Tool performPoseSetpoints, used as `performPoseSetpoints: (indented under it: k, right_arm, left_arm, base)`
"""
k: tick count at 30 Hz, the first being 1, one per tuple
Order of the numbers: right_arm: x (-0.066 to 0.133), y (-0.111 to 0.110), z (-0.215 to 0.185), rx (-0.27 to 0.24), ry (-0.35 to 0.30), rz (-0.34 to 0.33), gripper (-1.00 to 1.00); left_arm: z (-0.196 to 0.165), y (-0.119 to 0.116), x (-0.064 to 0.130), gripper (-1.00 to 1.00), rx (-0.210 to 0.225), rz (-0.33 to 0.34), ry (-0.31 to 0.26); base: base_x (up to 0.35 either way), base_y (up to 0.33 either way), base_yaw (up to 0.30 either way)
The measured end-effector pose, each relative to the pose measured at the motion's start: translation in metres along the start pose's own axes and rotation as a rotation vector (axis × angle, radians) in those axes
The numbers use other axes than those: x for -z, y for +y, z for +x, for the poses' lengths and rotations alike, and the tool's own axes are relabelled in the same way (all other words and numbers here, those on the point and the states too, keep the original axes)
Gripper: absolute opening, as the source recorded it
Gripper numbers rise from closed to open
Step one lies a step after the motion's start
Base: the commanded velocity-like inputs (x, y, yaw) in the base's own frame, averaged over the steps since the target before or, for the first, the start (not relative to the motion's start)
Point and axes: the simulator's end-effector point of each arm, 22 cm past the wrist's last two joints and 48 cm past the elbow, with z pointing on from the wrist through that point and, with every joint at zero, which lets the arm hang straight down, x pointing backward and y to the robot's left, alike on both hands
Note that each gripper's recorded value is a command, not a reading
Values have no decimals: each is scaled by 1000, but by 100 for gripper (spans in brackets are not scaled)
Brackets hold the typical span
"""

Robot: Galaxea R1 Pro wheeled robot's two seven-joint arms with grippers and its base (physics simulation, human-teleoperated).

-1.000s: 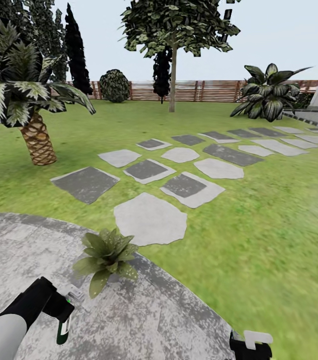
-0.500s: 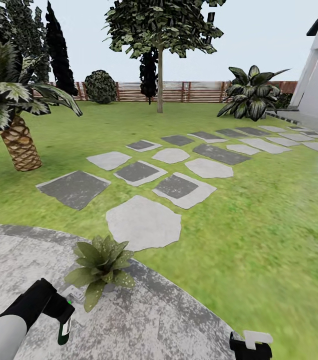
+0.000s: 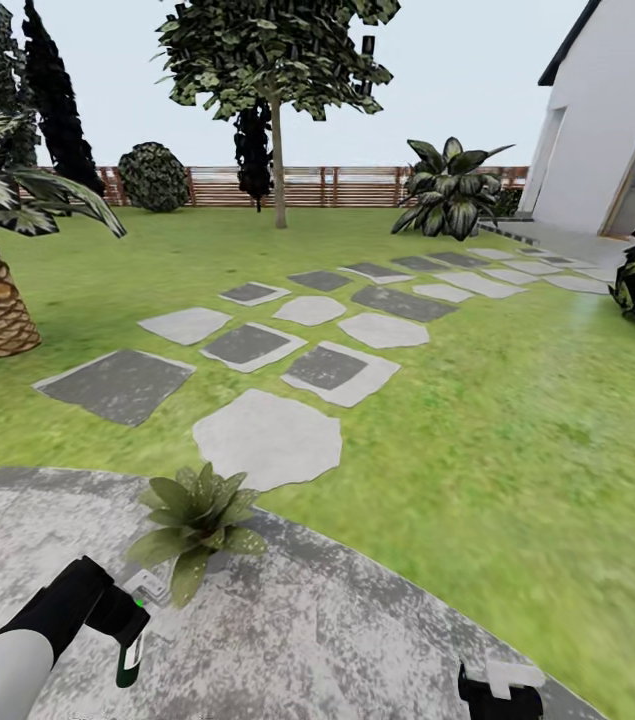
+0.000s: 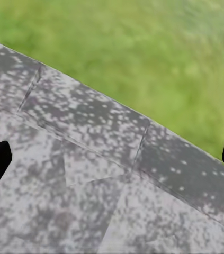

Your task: Pick up the pesticide atomizer in the garden and spray insectifuge to fully cover both potted plants in the garden.

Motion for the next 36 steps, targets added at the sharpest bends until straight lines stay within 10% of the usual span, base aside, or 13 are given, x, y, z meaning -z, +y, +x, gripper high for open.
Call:
performPoseSetpoints:
  k: [36]
  right_arm:
    - [0,-1,-2,-1,-5,2,100]
  left_arm:
    - [-5,-6,0,-100,-6,7,-7]
  base:
    - [-79,187,-159]
